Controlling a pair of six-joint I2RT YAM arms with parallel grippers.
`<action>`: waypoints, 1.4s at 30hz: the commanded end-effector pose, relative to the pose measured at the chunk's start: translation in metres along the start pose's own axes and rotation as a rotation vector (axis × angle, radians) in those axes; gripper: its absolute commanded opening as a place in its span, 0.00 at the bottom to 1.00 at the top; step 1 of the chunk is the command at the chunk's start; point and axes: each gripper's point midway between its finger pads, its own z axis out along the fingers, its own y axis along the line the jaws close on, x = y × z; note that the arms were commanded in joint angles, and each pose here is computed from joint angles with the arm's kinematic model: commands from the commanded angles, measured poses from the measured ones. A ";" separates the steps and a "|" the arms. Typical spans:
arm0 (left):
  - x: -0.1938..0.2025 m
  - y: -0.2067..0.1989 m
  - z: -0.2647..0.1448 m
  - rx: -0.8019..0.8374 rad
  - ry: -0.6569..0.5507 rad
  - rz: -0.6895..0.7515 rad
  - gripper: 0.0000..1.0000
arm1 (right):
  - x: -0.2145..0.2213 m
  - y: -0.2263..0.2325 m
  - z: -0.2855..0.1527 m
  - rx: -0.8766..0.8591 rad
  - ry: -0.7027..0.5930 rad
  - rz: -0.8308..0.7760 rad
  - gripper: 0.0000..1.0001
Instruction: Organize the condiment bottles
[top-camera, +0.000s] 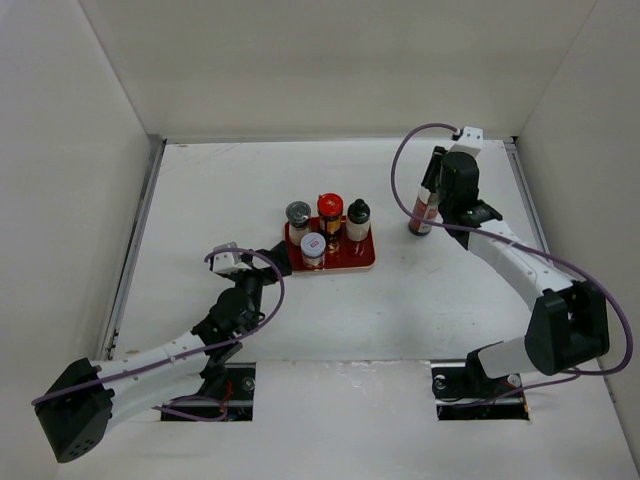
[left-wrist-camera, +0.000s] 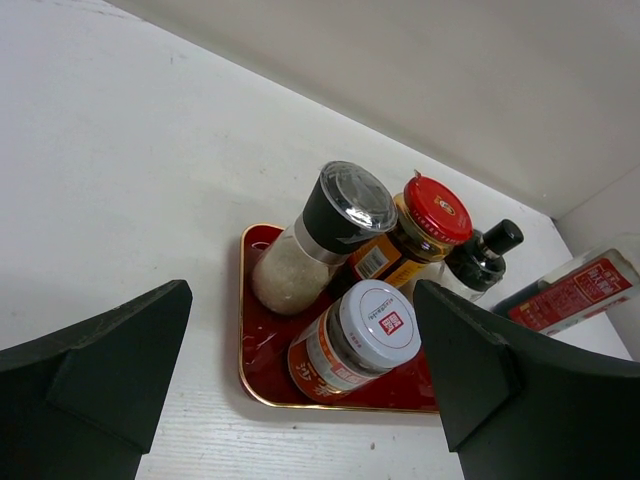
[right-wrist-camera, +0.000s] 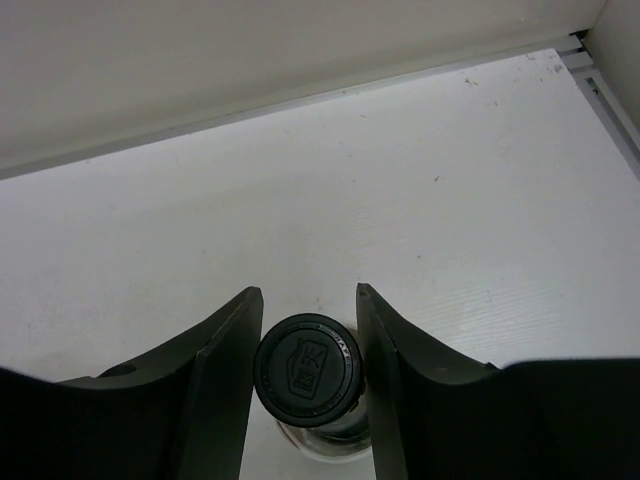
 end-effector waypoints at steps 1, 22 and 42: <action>-0.006 -0.004 0.001 0.011 -0.028 -0.047 0.96 | -0.011 0.000 0.004 0.015 -0.041 0.023 0.41; -0.006 0.000 0.002 -0.008 -0.035 -0.059 0.99 | -0.104 0.078 -0.111 -0.270 -0.241 0.162 0.20; -0.006 0.015 0.004 -0.076 -0.053 -0.040 1.00 | -0.065 0.191 -0.131 -0.467 -0.170 0.139 0.20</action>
